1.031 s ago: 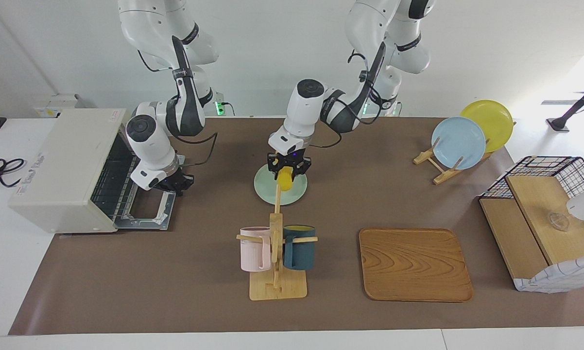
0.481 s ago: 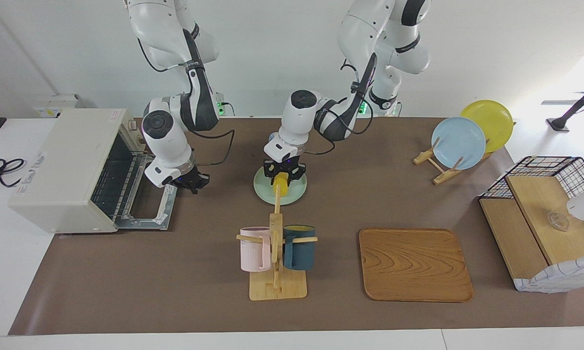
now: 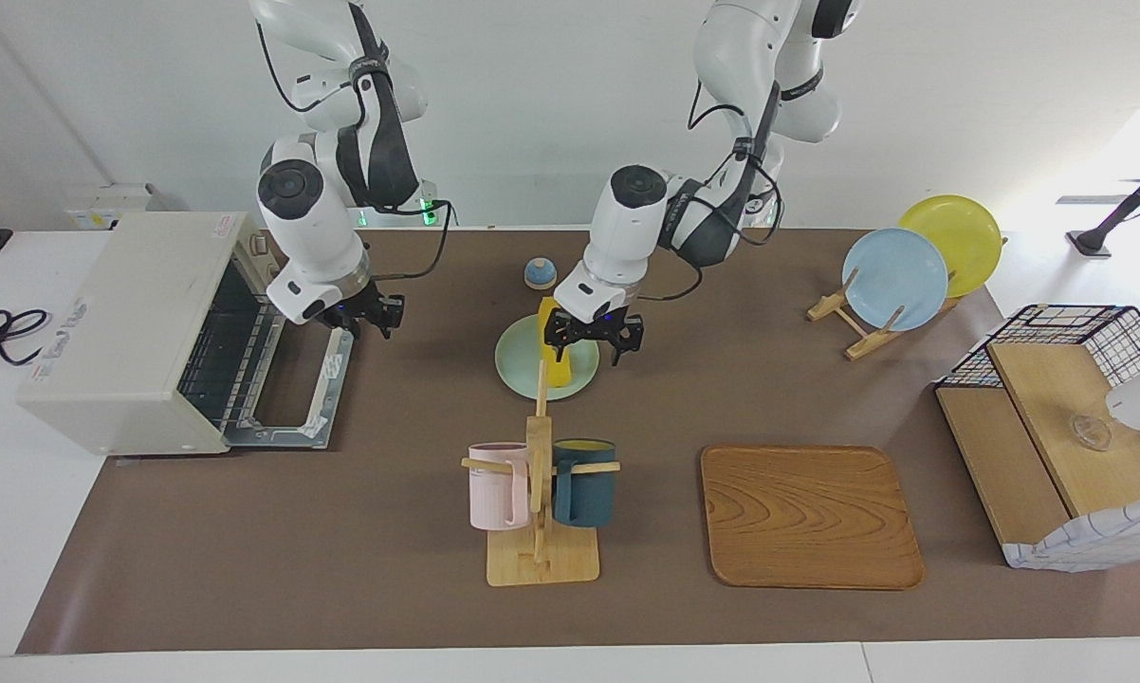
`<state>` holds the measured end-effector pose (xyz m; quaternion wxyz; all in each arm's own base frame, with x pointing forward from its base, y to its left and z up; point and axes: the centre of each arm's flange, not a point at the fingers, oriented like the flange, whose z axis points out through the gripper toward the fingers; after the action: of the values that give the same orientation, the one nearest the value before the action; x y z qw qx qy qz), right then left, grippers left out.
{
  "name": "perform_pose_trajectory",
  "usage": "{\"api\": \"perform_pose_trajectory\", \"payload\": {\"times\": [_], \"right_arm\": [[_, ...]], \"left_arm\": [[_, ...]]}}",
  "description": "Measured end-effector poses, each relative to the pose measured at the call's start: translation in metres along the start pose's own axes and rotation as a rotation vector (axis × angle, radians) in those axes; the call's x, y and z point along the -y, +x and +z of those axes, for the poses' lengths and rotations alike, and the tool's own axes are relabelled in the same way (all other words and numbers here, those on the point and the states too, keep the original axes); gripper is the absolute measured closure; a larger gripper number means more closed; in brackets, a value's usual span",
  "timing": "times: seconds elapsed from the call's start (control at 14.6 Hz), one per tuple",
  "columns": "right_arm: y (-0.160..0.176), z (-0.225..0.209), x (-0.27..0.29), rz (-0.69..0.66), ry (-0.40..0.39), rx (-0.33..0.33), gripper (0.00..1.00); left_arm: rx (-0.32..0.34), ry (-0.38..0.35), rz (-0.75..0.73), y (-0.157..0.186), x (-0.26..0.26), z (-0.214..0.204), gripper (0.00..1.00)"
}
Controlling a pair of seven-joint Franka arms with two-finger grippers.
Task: Put corn in oven
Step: 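Lift the corn and lay it on the green plate with the left gripper, then withdraw the left gripper while the right gripper reaches the plate, then grasp the rim of the green plate with the right gripper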
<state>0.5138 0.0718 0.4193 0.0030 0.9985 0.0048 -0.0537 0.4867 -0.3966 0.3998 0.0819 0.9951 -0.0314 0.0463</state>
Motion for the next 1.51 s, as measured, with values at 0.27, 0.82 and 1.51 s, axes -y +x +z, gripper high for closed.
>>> {"api": "perform_pose_trajectory", "payload": {"times": [0.27, 0.82, 1.51], "right_arm": [[-0.005, -0.044, 0.053, -0.101, 0.124, -0.120, 0.00], [-0.041, -0.008, 0.277, -0.106, -0.039, -0.155, 0.00], [-0.037, 0.104, 0.358, -0.109, -0.048, -0.212, 0.41]], "left_arm": [[0.037, 0.029, -0.017, 0.020, 0.037, -0.065, 0.00], [0.044, 0.057, -0.050, 0.058, 0.187, -0.188, 0.00], [0.132, 0.142, -0.001, 0.035, 0.294, -0.264, 0.00]]}}
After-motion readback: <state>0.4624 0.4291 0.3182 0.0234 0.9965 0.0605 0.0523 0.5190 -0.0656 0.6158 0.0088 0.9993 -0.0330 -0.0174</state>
